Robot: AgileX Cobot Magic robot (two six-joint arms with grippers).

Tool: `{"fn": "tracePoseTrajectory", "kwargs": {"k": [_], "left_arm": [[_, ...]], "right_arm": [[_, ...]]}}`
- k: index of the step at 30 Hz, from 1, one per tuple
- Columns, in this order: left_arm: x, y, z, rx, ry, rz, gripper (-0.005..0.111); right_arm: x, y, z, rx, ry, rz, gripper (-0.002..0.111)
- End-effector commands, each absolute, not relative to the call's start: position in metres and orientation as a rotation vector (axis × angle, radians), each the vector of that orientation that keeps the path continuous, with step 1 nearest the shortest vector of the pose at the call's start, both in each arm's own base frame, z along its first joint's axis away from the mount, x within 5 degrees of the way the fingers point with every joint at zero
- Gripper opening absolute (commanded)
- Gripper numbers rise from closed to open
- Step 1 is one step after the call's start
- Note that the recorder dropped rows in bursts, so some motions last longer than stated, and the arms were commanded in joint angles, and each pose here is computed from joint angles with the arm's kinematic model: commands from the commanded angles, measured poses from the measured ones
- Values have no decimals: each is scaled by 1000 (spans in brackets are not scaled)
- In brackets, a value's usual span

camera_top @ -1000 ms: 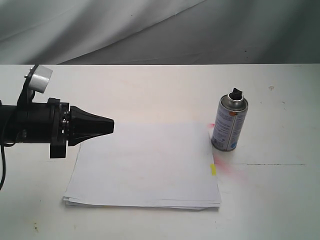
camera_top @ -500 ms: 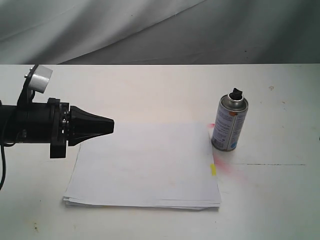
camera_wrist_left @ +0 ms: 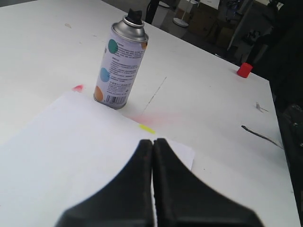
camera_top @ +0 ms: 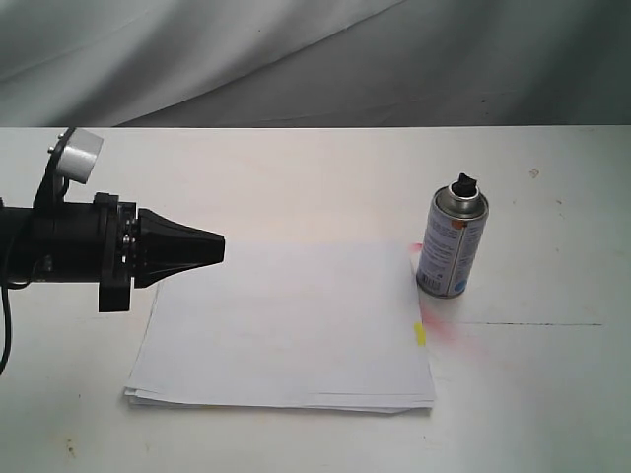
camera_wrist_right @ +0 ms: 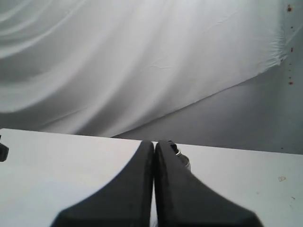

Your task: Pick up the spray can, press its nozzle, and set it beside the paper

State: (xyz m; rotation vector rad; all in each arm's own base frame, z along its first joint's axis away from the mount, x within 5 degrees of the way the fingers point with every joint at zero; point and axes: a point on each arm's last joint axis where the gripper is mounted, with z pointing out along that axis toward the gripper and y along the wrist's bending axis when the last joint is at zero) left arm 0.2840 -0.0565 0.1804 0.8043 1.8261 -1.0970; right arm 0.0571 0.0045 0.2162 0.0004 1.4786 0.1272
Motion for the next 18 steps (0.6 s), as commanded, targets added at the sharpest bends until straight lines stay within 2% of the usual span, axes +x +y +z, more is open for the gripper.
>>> {"fn": "tracePoseTrajectory", "kwargs": {"k": [1,18], "left_arm": [[283,-57,183,802,1808,-1103,0],[283,-57,183,804,1810,-1105,0]], "right_arm": [[56,3,208,9,1541,99,0],[56,3,203,10,1602,100,0]]}}
